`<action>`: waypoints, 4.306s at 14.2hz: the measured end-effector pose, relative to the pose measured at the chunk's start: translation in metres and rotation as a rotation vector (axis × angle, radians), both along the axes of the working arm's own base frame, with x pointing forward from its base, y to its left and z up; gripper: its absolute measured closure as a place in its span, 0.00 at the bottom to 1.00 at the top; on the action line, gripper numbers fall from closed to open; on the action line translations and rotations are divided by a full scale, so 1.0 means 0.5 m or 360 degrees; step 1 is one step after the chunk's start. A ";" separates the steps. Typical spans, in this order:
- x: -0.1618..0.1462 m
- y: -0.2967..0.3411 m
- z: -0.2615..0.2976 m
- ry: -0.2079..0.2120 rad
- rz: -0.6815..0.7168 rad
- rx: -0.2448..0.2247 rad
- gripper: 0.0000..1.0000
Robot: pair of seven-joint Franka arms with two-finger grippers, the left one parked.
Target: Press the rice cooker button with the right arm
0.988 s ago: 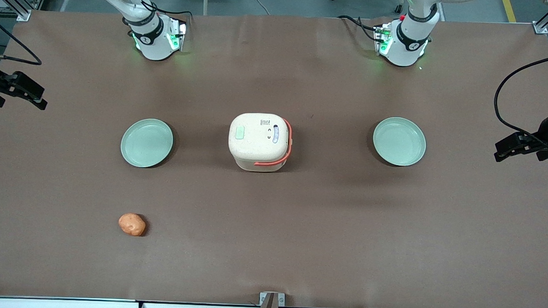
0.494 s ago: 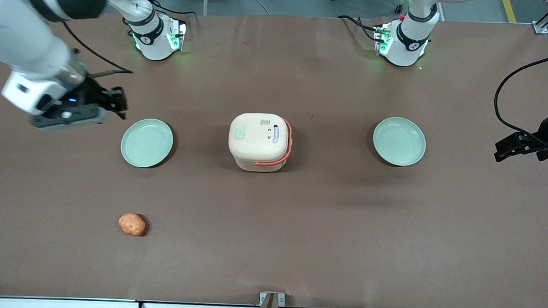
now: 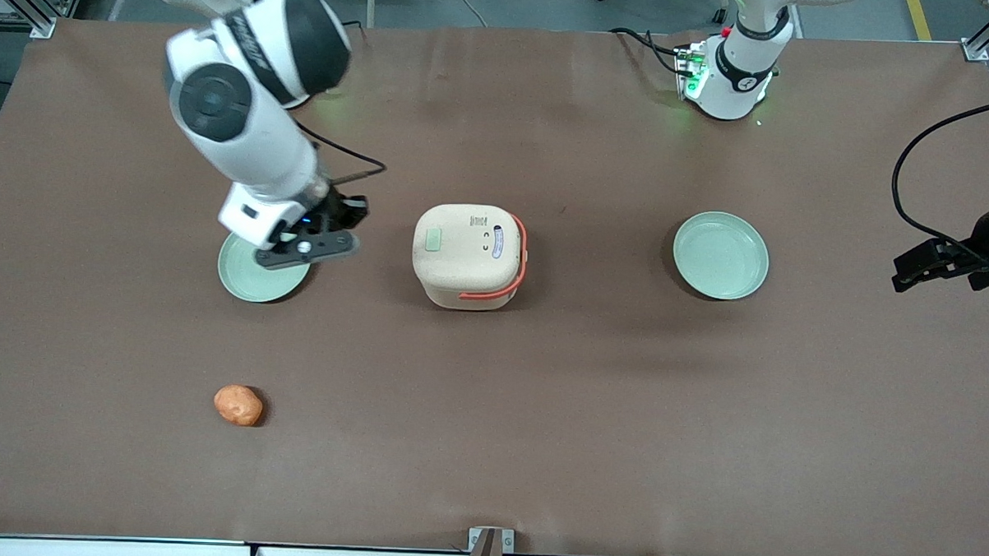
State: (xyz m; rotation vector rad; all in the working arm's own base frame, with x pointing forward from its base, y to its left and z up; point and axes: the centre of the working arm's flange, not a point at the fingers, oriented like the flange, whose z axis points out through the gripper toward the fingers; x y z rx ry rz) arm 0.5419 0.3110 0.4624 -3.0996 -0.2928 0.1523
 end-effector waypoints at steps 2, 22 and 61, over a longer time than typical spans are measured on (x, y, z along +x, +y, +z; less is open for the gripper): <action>-0.018 0.070 -0.061 0.0016 -0.0053 -0.0025 0.99; -0.059 0.204 -0.195 0.0016 -0.0155 -0.0059 0.99; 0.047 -0.721 0.348 -0.0210 -0.0442 -0.0021 0.00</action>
